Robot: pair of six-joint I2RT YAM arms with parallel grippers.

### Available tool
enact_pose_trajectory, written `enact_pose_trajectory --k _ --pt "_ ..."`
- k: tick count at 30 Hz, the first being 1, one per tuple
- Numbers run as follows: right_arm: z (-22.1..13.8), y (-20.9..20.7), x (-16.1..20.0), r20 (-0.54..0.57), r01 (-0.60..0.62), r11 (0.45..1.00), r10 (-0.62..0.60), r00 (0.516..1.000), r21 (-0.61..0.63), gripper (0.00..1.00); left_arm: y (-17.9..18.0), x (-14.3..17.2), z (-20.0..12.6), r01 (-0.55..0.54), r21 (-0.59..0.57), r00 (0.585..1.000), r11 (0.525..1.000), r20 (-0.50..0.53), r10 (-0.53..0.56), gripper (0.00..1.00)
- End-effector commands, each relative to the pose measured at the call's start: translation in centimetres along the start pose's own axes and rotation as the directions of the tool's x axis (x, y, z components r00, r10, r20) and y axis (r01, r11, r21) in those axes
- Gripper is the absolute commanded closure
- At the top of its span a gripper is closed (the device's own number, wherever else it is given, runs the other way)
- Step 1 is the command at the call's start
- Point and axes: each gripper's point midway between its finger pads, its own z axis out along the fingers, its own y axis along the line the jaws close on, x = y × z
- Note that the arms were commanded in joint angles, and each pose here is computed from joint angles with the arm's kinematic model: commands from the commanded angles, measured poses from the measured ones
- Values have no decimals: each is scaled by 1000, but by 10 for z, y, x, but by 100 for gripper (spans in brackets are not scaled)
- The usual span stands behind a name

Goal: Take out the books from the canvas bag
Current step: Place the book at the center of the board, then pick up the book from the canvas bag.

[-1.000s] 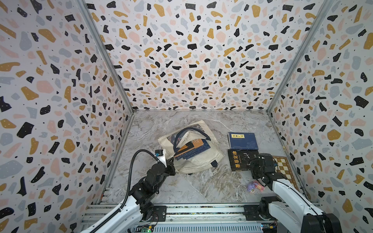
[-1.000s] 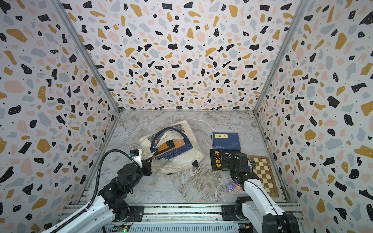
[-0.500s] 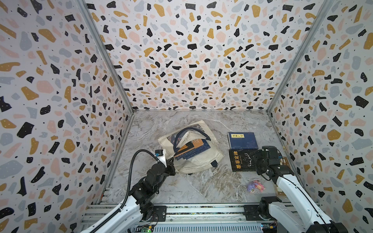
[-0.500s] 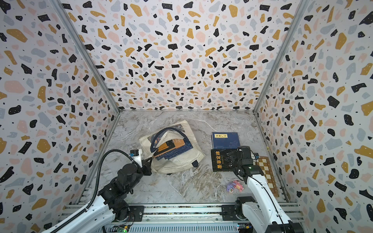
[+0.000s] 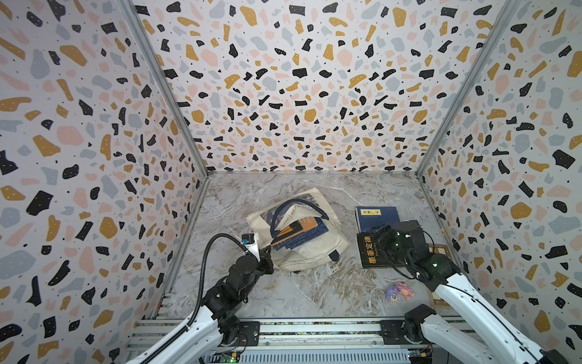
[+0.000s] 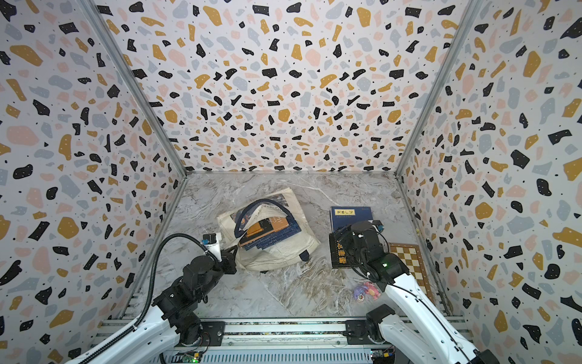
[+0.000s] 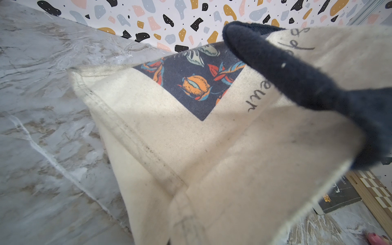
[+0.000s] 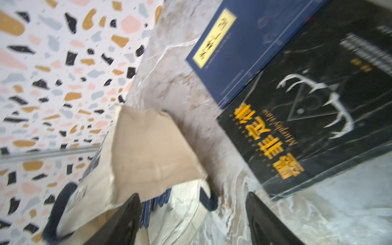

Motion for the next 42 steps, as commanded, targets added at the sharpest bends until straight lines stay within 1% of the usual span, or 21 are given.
enact_pose_trajectory --k 1,6,8,11,17,22,29,34,37,42 --pt "-5 25 14 29 40 998 -38 999 -57 22 -8 -14 -3 7 36 999 999 52 -9 100" --pt "9 56 76 -63 146 978 -157 986 -151 22 -9 -15 -4 4 44 998 999 55 -6 100" --pt "20 68 104 -108 198 963 -220 970 -183 23 -10 -15 -4 4 48 998 999 56 -6 100" --pt "31 87 136 -145 260 940 -295 944 -219 24 -10 -15 -5 1 51 998 999 59 -4 100" --pt "57 112 176 -183 326 914 -373 910 -241 26 -10 -14 -5 -2 54 998 999 61 -1 100" --pt "80 127 191 -183 377 898 -420 889 -229 29 -10 -15 -5 -6 54 998 999 63 3 100" --pt "111 136 208 -207 394 895 -434 877 -208 31 -10 -14 -5 -11 53 998 999 61 8 100" --pt "131 140 202 -187 407 892 -442 877 -196 33 -10 -14 -5 -12 50 998 999 61 9 100" --pt "144 138 198 -200 389 900 -425 883 -196 36 -10 -14 -5 -13 50 998 999 62 10 100" --pt "157 140 190 -178 375 905 -410 894 -201 39 -10 -14 -4 -15 50 998 999 59 12 100"
